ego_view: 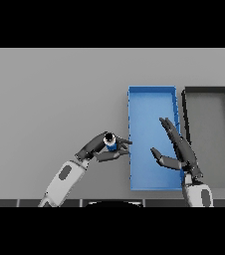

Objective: Pick up the blue pipe and place it into the blue bin.

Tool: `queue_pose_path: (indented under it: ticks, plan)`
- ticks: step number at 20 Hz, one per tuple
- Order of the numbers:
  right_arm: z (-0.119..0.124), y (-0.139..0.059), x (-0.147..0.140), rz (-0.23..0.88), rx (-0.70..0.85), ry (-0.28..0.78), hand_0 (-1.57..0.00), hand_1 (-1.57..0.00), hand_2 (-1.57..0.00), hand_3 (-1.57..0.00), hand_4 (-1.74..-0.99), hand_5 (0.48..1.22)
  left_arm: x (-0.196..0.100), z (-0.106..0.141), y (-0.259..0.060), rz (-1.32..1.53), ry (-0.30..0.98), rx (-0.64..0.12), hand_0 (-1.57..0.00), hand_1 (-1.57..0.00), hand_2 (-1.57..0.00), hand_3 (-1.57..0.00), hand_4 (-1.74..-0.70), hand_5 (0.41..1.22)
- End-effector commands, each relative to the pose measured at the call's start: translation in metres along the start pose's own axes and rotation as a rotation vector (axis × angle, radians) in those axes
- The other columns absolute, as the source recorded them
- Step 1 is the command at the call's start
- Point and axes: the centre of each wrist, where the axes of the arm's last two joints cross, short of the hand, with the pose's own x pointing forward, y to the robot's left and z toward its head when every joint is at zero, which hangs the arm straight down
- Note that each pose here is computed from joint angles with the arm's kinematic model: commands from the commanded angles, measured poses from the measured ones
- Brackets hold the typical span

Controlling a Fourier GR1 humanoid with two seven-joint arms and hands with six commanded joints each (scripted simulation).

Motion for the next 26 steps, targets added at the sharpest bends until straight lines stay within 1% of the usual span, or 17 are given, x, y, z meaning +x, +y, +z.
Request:
queue_pose_path:
  ticks: [1, 2, 4, 6, 8, 9, 11, 12, 13, 16, 18, 19, 21, 23, 24, 25, 26]
  plan:
    - [-0.008, -0.001, 0.01, -0.005, 0.06, -0.007, 0.0, -0.02, -0.12, 0.0, -1.228, 0.588, 0.002, 0.0, 0.002, 0.003, 0.005, 0.006, -1.57, -1.57, -1.57, -1.57, -1.47, 1.221]
    - [-0.015, -0.002, 0.022, -0.005, 0.122, -0.018, 0.0, -0.01, -0.11, 0.0, -1.237, 0.577, 0.002, 0.002, 0.001, 0.004, 0.009, 0.003, -1.57, -1.57, -1.57, -1.57, -1.47, 1.221]
    - [-0.029, 0.003, 0.043, 0.006, 0.217, -0.03, 0.0, -0.01, -0.1, 0.0, -1.255, 0.56, 0.002, 0.003, 0.0, 0.003, 0.008, 0.003, -1.57, -1.57, -1.57, -1.57, -1.47, 1.221]
    - [-0.041, 0.01, 0.06, 0.065, 0.299, -0.041, 0.0, -0.01, -0.09, 0.0, -1.27, 0.558, 0.0, 0.007, 0.003, -0.008, 0.017, 0.003, -1.57, -1.57, -1.57, -1.57, -1.47, 1.221]
    - [-0.052, 0.019, 0.069, 0.107, 0.377, -0.032, 0.0, 0.0, -0.07, 0.0, -1.291, 0.558, 0.0, 0.002, 0.003, -0.016, 0.026, -0.003, -1.57, -1.57, -1.57, -1.57, -1.47, 1.221]
    - [-0.057, 0.026, 0.075, 0.115, 0.41, -0.05, 0.0, 0.0, -0.05, 0.0, -1.296, 0.556, 0.002, 0.001, 0.006, -0.024, 0.024, 0.002, -1.57, -1.57, -1.57, -1.57, -1.47, 1.221]
    - [-0.067, 0.036, 0.079, 0.126, 0.468, -0.05, 0.0, 0.0, -0.04, 0.0, -1.302, 0.559, 0.0, 0.001, 0.007, -0.016, 0.022, 0.002, -1.57, -1.57, -1.57, -1.57, -1.47, 1.221]
    - [-0.07, 0.04, 0.08, 0.121, 0.502, -0.055, 0.0, 0.0, -0.04, 0.0, -1.3, 0.56, -0.004, 0.004, 0.009, -0.012, 0.022, 0.0, -1.57, -1.57, -1.57, -1.57, -1.47, 1.221]
    - [-0.077, 0.045, 0.081, 0.112, 0.531, -0.05, 0.0, 0.0, -0.04, 0.0, -1.294, 0.56, -0.001, 0.003, 0.007, -0.006, 0.006, -0.002, -1.57, -1.57, -1.57, -1.57, -1.47, 1.221]
    - [-0.091, 0.06, 0.087, 0.126, 0.602, -0.071, 0.0, 0.0, -0.05, 0.0, -1.253, 0.554, -0.001, -0.003, 0.007, -0.005, -0.005, -0.014, -1.57, -1.57, -1.57, -1.57, -1.46, 1.221]
    - [-0.1, 0.066, 0.091, 0.155, 0.629, -0.065, 0.0, -0.01, -0.06, 0.0, -1.232, 0.545, -0.004, 0.0, 0.006, 0.023, 0.012, -0.034, -1.57, -1.57, -1.57, -1.57, -1.47, 1.221]
    - [-0.107, 0.069, 0.097, 0.17, 0.636, -0.068, -0.01, -0.02, -0.07, 0.0, -1.223, 0.54, 0.0, -0.002, 0.006, 0.03, 0.014, -0.035, -1.57, -1.57, -1.57, -1.57, -1.47, 1.221]
    - [-0.118, 0.073, 0.095, 0.184, 0.658, -0.046, -0.02, -0.03, -0.08, 0.0, -1.196, 0.526, -0.002, 0.0, 0.011, 0.011, 0.028, -0.023, -1.57, -1.57, -1.57, -1.57, -1.47, 1.221]
    - [-0.128, 0.078, 0.096, 0.183, 0.688, -0.052, -0.03, -0.04, -0.09, 0.0, -1.184, 0.516, -0.002, 0.001, 0.007, -0.001, 0.028, -0.024, -1.57, -1.57, -1.57, -1.57, -1.47, 1.221]
    - [-0.132, 0.081, 0.095, 0.189, 0.7, -0.043, -0.03, -0.06, -0.11, -0.01, -1.192, 0.507, -0.002, 0.002, 0.007, -0.004, 0.024, -0.026, -1.57, -1.57, -1.57, -1.57, -1.47, 1.221]
    - [-0.136, 0.086, 0.095, 0.202, 0.712, -0.037, -0.07, -0.11, -0.17, -0.04, -1.204, 0.497, -0.001, 0.0, 0.009, -0.01, 0.042, -0.014, -1.57, -1.57, -1.57, -1.57, -1.47, 1.221]
    - [-0.137, 0.089, 0.093, 0.204, 0.73, -0.04, -0.17, -0.22, -0.26, -0.13, -1.233, 0.487, -0.001, 0.001, 0.01, -0.012, 0.051, -0.013, -1.57, -1.57, -1.57, -1.57, -1.46, 1.221]
